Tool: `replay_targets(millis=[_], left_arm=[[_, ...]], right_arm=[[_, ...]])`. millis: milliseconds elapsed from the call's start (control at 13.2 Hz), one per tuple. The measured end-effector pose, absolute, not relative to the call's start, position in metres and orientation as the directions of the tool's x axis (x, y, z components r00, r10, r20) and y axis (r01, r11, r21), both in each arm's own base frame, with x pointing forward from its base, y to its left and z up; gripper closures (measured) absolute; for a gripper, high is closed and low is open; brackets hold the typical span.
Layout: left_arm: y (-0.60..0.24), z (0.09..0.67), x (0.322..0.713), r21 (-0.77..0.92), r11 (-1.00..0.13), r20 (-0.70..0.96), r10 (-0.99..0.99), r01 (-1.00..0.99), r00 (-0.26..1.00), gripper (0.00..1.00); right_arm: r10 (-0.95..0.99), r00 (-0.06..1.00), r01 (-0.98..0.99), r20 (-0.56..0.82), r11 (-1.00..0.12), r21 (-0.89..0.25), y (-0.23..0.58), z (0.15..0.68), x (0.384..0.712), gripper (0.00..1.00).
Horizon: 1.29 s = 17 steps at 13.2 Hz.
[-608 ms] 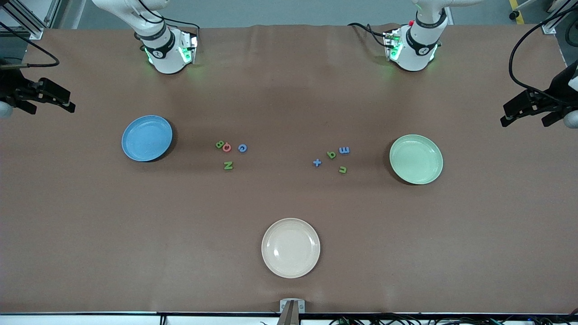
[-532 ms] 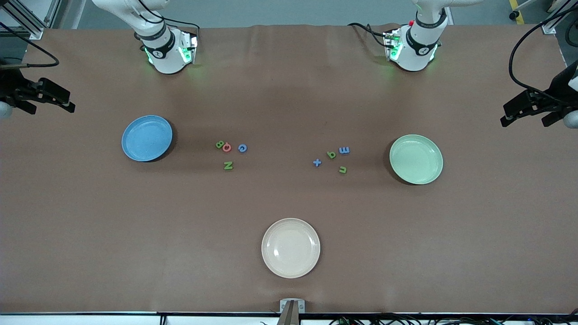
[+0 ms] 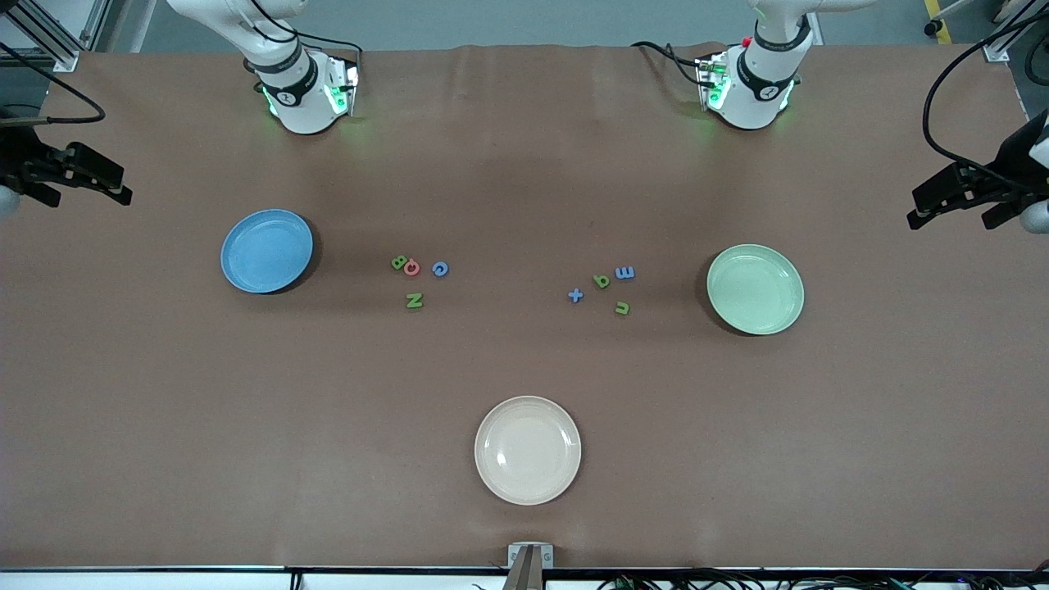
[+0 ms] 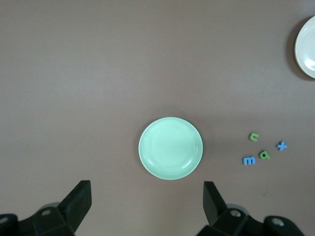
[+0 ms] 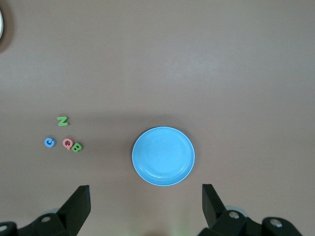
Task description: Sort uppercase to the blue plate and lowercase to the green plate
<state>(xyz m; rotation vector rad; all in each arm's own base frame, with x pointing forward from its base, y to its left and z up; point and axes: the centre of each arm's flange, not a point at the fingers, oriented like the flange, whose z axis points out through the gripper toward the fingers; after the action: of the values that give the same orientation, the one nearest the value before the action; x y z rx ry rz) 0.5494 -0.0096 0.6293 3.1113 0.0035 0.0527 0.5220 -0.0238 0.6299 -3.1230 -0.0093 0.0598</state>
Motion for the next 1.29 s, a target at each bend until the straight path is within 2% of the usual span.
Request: replay_targets(millis=[304, 608, 836, 1293], left_arm=[[-0.052, 0.603, 0.554, 0.033, -0.998, -0.031, -0.058, -0.057, 0.998, 0.0], [-0.138, 0.536, 0.57, 0.039, -0.998, -0.127, -0.046, -0.041, 0.991, 0.0], [-0.182, 0.487, 0.583, 0.062, -0.998, -0.123, -0.02, -0.013, 0.992, 0.0], [-0.281, 0.375, 0.563, 0.054, -0.999, -0.119, -0.005, 0.002, 0.993, 0.0]], right_arm=[[-0.013, 0.999, -0.014, -0.039, -1.0, -0.017, -0.023, 0.63, 0.522, 0.0], [-0.02, 0.999, -0.021, -0.042, -1.0, -0.017, -0.024, 0.63, 0.521, 0.0], [-0.02, 0.999, -0.021, -0.043, -1.0, -0.017, -0.024, 0.631, 0.521, 0.0], [-0.018, 0.998, -0.019, -0.068, -1.0, -0.016, -0.023, 0.618, 0.528, 0.0]])
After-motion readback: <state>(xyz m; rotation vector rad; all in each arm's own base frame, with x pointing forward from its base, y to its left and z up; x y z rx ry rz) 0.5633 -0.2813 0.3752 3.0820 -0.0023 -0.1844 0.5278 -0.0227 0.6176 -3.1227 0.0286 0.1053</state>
